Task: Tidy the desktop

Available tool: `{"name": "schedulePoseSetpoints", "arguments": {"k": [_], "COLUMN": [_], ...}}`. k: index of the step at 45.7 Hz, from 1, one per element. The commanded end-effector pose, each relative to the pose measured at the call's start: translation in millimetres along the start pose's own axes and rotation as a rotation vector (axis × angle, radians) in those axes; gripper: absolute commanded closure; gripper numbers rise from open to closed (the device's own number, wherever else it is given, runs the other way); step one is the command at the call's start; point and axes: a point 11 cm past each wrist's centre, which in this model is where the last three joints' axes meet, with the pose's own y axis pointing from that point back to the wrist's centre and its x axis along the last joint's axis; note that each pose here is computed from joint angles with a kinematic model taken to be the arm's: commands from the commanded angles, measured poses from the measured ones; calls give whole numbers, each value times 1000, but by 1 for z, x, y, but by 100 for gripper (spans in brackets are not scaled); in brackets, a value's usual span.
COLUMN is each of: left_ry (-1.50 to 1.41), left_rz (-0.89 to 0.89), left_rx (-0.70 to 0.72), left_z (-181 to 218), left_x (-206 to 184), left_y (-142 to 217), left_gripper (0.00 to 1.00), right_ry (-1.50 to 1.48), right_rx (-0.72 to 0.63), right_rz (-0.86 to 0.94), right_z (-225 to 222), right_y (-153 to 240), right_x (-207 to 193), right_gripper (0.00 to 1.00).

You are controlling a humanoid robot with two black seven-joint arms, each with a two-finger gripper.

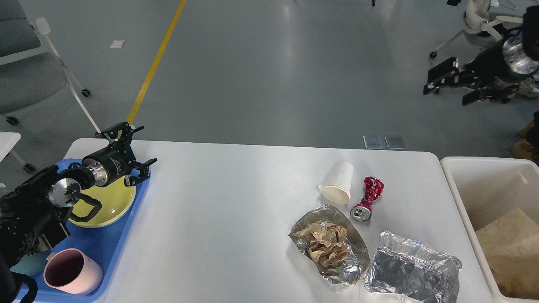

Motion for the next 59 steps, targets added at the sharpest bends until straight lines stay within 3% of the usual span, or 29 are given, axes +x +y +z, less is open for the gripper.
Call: {"name": "schedulePoseSetpoints", "arguments": {"k": [1,19,35,59], "left_ry": [0,0,0,0], "left_rz": [0,0,0,0], "left_rx": [0,0,0,0], "left_z": [0,0,0,0], "left_x": [0,0,0,0], "left_y": [0,0,0,0], "left_gripper": [4,4,4,4], "right_ry": [49,174,170,137], "right_rx": [23,144,134,87], "right_rz": [-29,-128,-126,-126], "right_z": [-19,-87,-58,-13], "right_y": [-37,-139,-179,-199], "right_x": [-18,-97,-147,-189], "right_gripper": [1,1,1,1]}}
